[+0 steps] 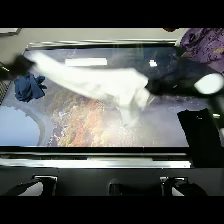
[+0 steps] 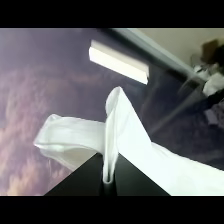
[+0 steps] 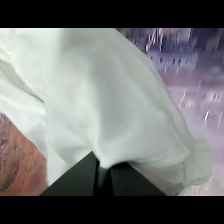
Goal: Fold the clothes and pants, and hang the long-sleeved shirts on hangers.
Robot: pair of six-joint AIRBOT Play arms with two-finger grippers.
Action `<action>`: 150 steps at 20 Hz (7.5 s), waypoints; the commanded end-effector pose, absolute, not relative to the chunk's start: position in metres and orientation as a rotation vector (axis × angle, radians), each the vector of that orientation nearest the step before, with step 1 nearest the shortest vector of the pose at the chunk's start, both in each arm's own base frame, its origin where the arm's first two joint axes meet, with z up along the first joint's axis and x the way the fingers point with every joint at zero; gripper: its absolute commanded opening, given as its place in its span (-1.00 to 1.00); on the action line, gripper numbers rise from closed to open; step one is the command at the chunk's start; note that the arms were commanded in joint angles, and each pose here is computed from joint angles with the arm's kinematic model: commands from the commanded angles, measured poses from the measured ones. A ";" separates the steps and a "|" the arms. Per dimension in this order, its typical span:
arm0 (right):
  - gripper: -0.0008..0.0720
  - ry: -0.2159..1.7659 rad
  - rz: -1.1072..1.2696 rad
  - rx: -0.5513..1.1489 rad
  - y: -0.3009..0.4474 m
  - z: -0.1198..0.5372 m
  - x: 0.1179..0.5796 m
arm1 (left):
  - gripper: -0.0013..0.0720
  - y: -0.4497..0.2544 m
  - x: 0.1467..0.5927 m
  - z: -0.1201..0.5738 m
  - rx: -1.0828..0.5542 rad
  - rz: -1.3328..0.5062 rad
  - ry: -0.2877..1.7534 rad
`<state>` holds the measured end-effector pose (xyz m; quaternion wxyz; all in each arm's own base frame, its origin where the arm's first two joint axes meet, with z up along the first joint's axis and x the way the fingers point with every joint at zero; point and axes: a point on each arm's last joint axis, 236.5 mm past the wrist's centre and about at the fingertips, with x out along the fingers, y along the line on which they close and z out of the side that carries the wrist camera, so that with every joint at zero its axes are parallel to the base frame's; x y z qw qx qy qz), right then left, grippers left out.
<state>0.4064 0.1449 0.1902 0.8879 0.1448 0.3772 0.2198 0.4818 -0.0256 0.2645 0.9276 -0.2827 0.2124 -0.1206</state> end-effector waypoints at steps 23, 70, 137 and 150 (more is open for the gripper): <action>-0.88 1.197 0.188 0.711 0.158 0.050 0.489 | -0.90 -0.035 0.345 0.046 -0.729 -0.008 1.104; 0.28 1.569 0.442 0.949 0.113 -0.110 0.323 | 1.00 0.041 0.287 -0.019 -0.834 0.208 1.159; -0.88 0.963 0.103 0.578 0.101 0.035 0.611 | -0.91 0.014 0.549 0.014 -0.534 -0.011 0.971; 0.33 1.225 0.183 0.542 0.078 0.033 0.545 | 0.48 0.032 0.523 0.042 -0.471 -0.077 1.074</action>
